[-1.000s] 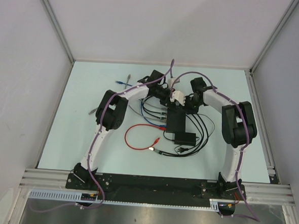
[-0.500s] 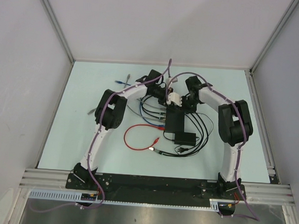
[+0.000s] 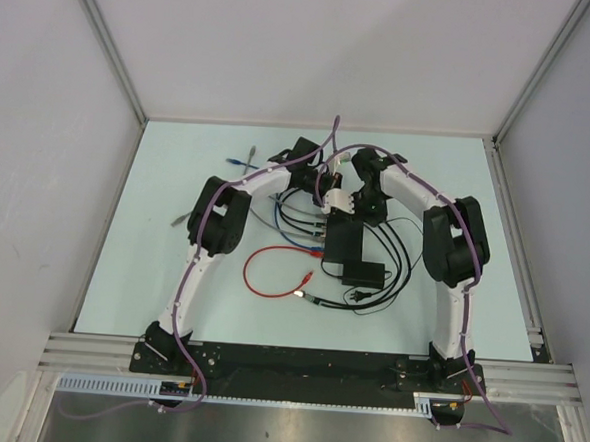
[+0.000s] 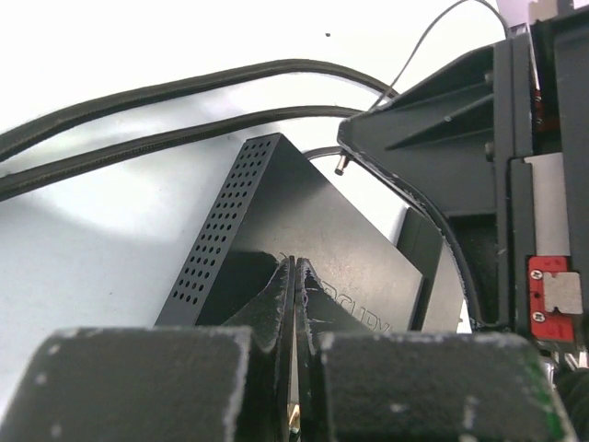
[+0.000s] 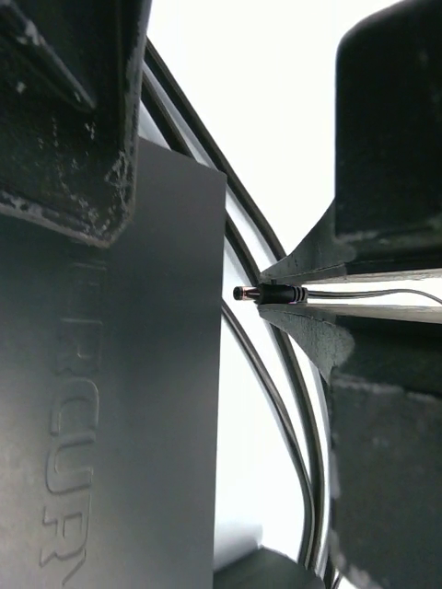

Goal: Pull the plug from the switch port

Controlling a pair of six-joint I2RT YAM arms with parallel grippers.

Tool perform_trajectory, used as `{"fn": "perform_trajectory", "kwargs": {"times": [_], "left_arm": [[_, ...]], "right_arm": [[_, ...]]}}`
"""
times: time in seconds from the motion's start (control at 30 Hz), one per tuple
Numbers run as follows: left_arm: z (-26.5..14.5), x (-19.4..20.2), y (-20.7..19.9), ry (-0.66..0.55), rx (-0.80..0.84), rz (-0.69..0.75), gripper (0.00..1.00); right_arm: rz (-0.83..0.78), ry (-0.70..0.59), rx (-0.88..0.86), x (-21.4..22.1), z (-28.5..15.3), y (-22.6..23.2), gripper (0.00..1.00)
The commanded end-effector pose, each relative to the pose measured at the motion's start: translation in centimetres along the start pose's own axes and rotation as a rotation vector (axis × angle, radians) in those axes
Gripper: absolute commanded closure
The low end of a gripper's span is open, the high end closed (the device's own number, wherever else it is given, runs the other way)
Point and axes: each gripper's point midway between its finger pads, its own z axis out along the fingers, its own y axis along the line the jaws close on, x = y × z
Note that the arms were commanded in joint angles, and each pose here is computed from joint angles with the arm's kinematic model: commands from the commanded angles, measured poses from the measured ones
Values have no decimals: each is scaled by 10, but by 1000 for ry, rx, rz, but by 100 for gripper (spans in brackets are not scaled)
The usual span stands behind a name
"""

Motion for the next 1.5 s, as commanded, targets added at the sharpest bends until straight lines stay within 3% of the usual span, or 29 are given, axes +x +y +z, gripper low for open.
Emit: {"fn": "perform_trajectory", "kwargs": {"times": [0.0,0.2,0.37,0.5,0.67,0.9,1.0,1.1,1.13,1.2,1.23,1.4,1.47], "left_arm": [[11,7,16,17,-60,11,100],[-8,-18,7,-35,-74,61,100],[-42,-54,-1,-119,-155,119,100],[-63,-70,-6,-139,-232,203,74],[-89,-76,1,-149,-356,258,57],[-119,-58,26,-101,-523,267,41],[-130,-44,32,-61,-567,284,37],[-135,-37,30,-44,-577,290,36],[-135,-37,28,-40,-571,296,36],[-138,-43,18,-53,-551,318,36],[-138,-45,14,-58,-527,316,36],[-151,-87,-19,-163,-437,344,34],[-151,-88,-32,-150,-364,333,28]], "right_arm": [[90,19,-37,4,-7,9,95],[353,-107,61,23,-29,-11,95],[664,-90,277,86,-58,-46,99],[945,-52,538,146,-84,-77,100],[1268,-40,735,206,-105,-72,100],[1600,-152,677,257,-107,-47,96],[1693,-225,616,268,-106,-33,86],[1707,-288,551,264,-99,-30,67],[1702,-311,542,261,-100,-33,55],[1660,-388,547,246,-117,-44,47],[1600,-443,533,227,-124,-54,38],[1296,-582,571,146,-185,-80,32],[1149,-592,532,100,-192,-80,31]]}}
